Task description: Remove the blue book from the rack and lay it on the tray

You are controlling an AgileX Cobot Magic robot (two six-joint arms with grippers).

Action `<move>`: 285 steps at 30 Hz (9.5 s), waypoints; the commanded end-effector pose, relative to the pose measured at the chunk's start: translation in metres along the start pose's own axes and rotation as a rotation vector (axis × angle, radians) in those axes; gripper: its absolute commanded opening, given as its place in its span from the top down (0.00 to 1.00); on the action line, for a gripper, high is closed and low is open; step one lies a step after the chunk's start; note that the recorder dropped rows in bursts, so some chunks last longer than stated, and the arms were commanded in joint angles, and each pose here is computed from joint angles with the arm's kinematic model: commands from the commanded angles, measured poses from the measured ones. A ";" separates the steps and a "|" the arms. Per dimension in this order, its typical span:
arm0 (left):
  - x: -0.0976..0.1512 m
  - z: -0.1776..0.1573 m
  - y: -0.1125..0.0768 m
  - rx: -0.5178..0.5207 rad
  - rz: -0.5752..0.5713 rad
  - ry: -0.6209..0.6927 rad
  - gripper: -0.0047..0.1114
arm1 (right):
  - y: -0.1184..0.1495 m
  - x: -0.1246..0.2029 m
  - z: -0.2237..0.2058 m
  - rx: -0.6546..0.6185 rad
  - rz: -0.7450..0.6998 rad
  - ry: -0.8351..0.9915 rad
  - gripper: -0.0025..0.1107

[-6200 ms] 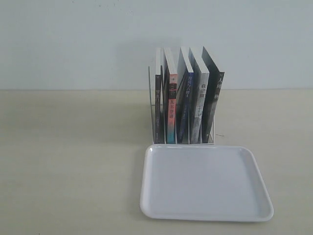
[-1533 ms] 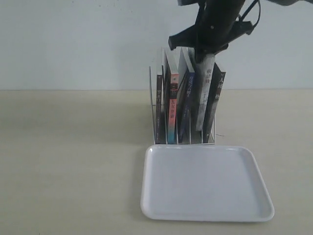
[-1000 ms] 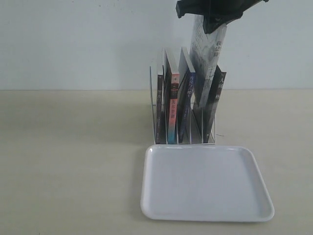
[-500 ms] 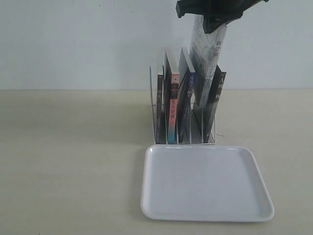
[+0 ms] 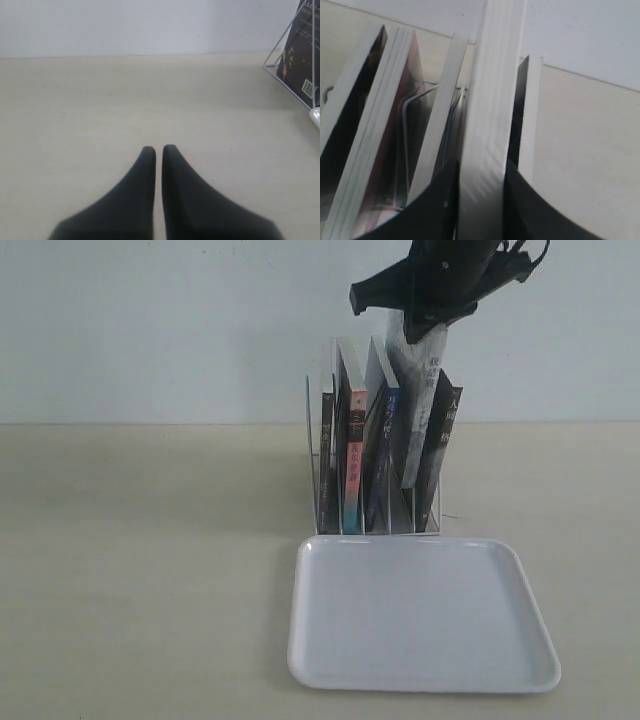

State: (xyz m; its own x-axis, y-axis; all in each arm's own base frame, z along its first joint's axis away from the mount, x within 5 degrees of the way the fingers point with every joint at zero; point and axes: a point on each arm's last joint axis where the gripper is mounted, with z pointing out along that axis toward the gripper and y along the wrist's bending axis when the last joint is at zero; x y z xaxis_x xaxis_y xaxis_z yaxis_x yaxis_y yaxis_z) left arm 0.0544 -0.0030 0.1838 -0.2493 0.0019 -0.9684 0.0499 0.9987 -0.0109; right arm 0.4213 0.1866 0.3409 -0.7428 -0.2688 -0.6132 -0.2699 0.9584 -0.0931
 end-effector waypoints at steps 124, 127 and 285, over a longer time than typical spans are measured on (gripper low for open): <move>0.000 0.000 0.000 -0.003 0.006 -0.015 0.92 | 0.054 0.017 0.042 -0.189 -0.012 0.111 0.74; 0.000 0.000 0.000 -0.003 0.006 -0.015 0.92 | 0.055 0.018 0.041 -0.193 -0.008 0.122 0.81; 0.000 0.000 0.000 -0.003 0.006 -0.015 0.92 | 0.012 -0.014 -0.055 0.040 0.015 -0.077 0.98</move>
State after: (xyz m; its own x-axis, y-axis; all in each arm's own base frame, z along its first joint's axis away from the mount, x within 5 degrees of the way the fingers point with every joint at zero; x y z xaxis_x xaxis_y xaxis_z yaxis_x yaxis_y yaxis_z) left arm 0.0544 -0.0030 0.1838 -0.2493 0.0019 -0.9684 0.0499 0.9987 -0.0109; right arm 0.3974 0.2021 0.3852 -0.7031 -0.2339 -0.6715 -0.2431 0.9665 -0.0821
